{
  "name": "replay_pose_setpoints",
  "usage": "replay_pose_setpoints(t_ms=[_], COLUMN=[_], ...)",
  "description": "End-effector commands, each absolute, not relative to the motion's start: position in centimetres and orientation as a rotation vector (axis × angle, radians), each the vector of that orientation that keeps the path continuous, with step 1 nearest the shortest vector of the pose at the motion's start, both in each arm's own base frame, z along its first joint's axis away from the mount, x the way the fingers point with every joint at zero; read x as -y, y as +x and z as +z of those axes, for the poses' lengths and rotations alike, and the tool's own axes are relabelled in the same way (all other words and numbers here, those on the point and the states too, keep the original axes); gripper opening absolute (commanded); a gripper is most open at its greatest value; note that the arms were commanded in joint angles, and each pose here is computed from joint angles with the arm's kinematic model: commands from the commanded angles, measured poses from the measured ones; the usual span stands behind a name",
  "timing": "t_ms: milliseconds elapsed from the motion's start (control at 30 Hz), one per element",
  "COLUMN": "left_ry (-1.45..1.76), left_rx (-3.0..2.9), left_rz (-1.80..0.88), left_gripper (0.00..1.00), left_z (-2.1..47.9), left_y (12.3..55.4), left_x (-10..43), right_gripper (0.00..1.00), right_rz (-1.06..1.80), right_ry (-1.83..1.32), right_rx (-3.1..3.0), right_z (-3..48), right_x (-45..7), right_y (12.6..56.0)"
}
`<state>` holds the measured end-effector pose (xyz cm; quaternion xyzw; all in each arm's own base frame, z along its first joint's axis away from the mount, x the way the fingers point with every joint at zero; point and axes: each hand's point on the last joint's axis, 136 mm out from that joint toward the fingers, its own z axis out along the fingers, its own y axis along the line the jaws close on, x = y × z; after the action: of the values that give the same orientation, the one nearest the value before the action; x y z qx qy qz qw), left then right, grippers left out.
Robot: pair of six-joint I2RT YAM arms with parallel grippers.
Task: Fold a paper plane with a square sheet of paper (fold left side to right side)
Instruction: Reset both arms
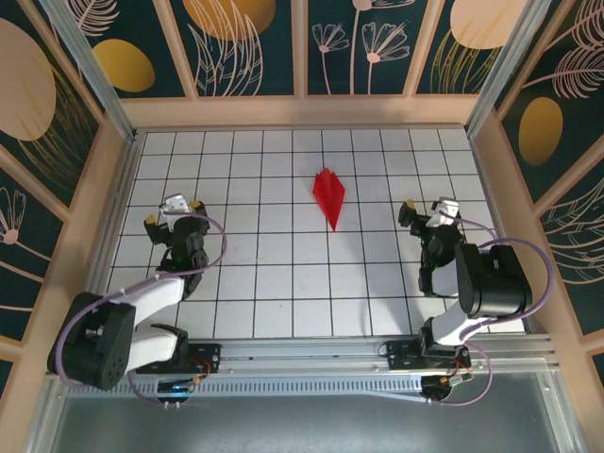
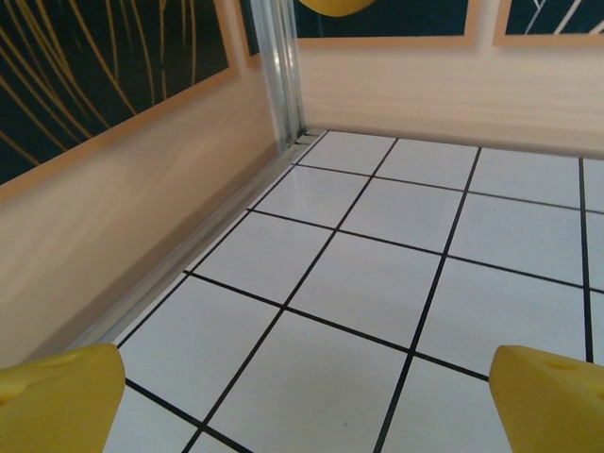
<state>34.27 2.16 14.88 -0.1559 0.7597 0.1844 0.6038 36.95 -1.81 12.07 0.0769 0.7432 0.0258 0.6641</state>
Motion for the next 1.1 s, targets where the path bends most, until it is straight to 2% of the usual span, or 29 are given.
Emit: replay_pose_setpoints(t_ms=[0, 400, 800, 1067], left_ry=[-0.344, -0.277, -0.272, -0.208], left_rx=[-1.687, -1.666, -1.581, -1.559], left_rz=[0.419, 0.346, 0.203, 0.142], left_gripper=[0.99, 0.99, 0.99, 0.99], left_z=[16.4, 15.3, 15.5, 15.0], left_y=[35.3, 36.8, 36.0, 35.2], left_x=[-2.0, -1.2, -3.0, -2.1], right_gripper=[0.99, 0.99, 0.99, 0.99], right_rz=[0.031, 0.032, 0.032, 0.032], right_ry=[0.166, 0.165, 0.166, 0.166], right_rx=[-1.654, -1.655, -1.656, -1.655], right_z=[12.8, 12.8, 12.8, 12.8], right_x=[1.9, 1.9, 1.9, 1.9], right_y=[37.3, 37.3, 37.3, 37.3])
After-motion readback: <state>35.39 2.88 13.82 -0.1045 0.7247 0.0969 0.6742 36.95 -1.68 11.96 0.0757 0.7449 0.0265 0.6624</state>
